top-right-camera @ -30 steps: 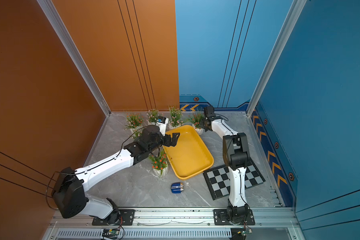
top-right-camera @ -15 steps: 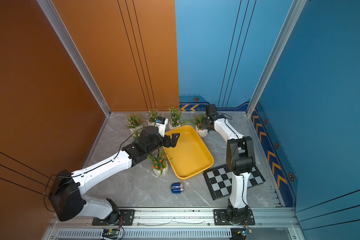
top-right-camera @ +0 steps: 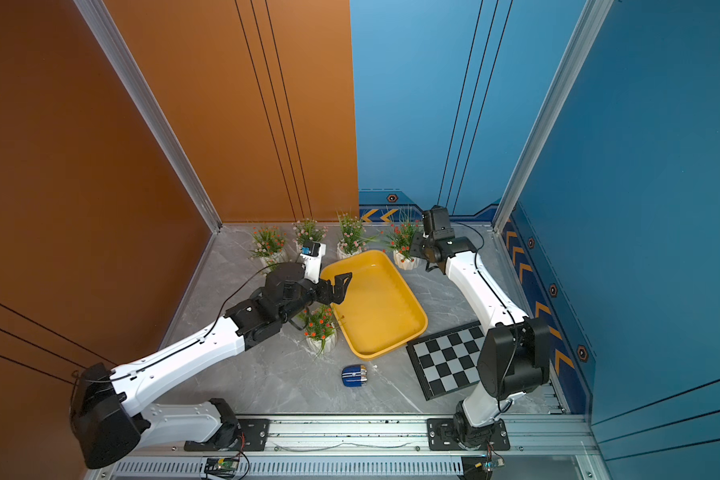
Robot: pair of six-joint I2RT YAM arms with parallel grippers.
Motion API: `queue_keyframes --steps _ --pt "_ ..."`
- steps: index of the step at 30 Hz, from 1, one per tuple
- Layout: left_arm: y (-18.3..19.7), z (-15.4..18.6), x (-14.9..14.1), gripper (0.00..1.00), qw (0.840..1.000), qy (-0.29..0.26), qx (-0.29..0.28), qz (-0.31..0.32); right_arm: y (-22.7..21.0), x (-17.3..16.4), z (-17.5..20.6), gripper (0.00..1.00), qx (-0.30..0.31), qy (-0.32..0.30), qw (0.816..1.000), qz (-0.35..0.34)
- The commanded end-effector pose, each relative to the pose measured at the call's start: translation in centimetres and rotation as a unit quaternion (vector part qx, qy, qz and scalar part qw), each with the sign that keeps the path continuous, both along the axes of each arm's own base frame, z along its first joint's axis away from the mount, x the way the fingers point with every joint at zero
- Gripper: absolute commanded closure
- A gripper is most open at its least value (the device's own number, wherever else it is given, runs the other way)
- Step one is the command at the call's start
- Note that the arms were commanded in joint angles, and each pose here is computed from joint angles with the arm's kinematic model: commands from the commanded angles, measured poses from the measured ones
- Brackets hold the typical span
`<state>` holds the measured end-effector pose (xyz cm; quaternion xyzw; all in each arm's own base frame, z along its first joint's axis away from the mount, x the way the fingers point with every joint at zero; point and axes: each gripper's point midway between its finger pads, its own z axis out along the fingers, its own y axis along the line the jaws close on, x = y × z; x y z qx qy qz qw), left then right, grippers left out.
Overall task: Put the potted gypsophila into the storage box
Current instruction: Place the baby's breath potted plant at the storage box.
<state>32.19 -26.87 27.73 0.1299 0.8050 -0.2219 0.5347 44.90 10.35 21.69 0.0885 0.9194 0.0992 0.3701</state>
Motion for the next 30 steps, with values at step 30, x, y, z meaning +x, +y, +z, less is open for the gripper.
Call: queue_keyframes --steps 30 --pt "6.6 -1.8 -2.5 0.02 0.993 0.01 0.045 0.104 9.2 6.0 -8.3 1.0 0.062 -0.008 0.998 0.03"
